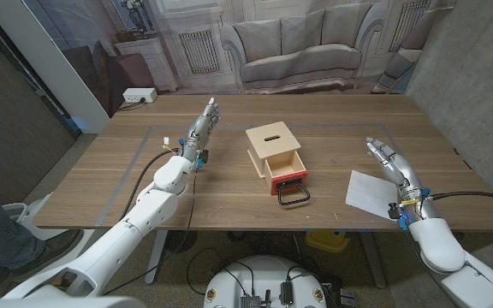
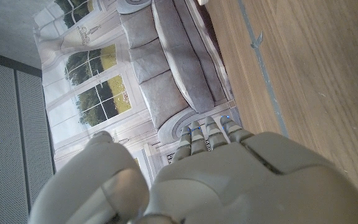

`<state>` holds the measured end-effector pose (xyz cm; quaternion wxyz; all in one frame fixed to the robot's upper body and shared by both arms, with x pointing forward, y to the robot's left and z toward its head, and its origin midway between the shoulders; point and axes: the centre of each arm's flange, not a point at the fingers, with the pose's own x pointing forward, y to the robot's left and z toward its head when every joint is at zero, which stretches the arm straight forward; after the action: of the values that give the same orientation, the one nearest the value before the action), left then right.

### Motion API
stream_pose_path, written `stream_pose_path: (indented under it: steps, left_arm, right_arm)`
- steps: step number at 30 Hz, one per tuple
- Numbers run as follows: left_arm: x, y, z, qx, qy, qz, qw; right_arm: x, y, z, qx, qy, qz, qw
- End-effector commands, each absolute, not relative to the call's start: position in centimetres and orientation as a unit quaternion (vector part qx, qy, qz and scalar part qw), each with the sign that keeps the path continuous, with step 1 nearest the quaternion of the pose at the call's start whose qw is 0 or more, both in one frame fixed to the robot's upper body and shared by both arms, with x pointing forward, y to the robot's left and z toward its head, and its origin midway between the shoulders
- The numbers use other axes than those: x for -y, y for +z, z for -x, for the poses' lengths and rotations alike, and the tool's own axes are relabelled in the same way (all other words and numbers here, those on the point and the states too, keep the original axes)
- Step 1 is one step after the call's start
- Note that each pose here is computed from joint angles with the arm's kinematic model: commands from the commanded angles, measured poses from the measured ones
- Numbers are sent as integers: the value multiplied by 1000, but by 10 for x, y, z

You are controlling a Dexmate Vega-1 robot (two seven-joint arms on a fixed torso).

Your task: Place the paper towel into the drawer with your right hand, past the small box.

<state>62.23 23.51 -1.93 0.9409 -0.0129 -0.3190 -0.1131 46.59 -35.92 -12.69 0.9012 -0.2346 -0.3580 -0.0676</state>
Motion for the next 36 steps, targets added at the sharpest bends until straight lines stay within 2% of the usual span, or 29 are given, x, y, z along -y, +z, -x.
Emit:
stream_pose_path:
  steps: [1,36]
  left_arm:
    - [-234,-20,-631,317,-118,16,941]
    - [-237,-32,-627,315,-116,21,942]
  right_arm:
    - [354,-127,-458,343,-100,296,886]
    - [353,-135,-449,286,-123,380,871]
